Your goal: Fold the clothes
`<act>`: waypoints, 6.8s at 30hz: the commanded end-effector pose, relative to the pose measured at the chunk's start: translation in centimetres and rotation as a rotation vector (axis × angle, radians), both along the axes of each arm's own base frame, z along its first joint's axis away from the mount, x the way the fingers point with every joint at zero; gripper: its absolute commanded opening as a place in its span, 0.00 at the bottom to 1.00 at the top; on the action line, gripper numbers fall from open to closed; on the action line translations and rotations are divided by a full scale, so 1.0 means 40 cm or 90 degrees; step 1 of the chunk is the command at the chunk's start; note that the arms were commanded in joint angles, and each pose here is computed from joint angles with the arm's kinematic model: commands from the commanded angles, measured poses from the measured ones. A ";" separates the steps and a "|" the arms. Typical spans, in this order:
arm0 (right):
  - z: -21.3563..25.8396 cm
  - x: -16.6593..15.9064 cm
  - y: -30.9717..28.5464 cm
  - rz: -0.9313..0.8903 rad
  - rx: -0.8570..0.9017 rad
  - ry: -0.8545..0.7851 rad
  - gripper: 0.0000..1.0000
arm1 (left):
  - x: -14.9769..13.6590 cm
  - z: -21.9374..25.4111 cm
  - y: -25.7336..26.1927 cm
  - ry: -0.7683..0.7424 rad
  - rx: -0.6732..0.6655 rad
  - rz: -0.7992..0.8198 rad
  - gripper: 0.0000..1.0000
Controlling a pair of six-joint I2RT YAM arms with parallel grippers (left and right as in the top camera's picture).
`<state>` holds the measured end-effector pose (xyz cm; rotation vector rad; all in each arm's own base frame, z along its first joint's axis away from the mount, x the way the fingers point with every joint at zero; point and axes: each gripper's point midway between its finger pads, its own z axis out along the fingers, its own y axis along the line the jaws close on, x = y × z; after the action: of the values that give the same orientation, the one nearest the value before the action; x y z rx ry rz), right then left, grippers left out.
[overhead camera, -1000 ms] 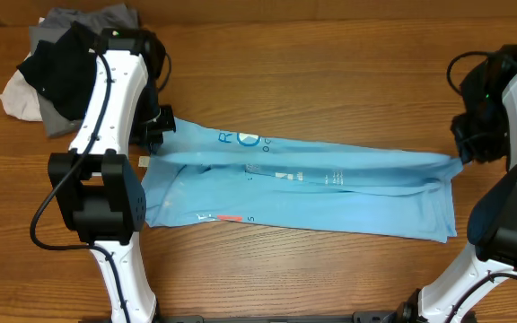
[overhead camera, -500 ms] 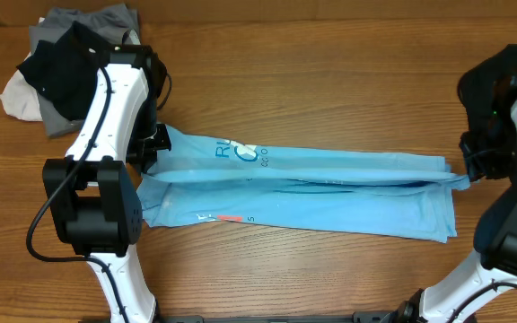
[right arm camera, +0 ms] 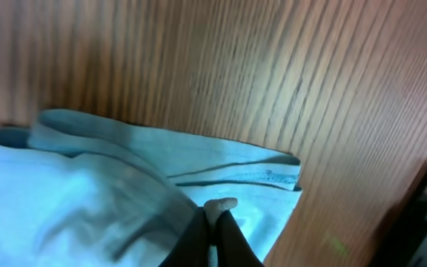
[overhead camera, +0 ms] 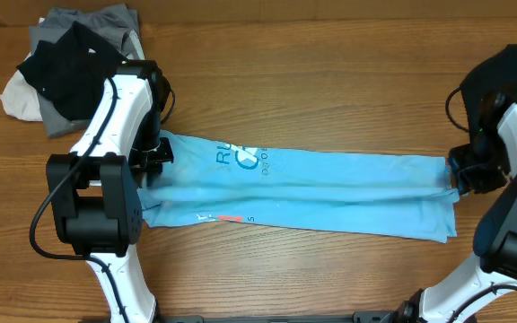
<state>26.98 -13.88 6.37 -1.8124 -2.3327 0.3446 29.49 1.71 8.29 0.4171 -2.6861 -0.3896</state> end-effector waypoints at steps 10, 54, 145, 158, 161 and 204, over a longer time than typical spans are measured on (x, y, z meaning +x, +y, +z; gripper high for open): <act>0.025 0.074 0.016 0.095 0.050 -0.086 0.89 | 0.026 0.008 -0.014 -0.044 -0.021 -0.003 0.76; -0.179 0.057 0.232 0.268 0.184 -0.121 0.09 | 0.018 -0.241 -0.146 -0.107 -0.240 0.037 0.06; -0.086 0.028 0.284 0.481 0.425 -0.355 1.00 | -0.029 0.224 0.119 -0.299 -0.157 0.212 1.00; -0.126 0.000 0.347 0.515 0.454 -0.318 0.86 | -0.010 0.223 0.095 -0.309 -0.162 0.186 1.00; -0.131 0.002 0.364 0.533 0.454 -0.317 0.67 | -0.010 0.223 0.095 -0.309 -0.161 0.185 1.00; 0.011 0.089 0.448 0.659 0.099 -0.125 0.04 | 0.002 0.224 0.098 -0.322 -0.160 0.181 1.00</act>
<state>29.77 3.14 5.50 -0.4452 -3.0755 0.0634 29.68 6.07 16.98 0.9514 -3.0097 0.1490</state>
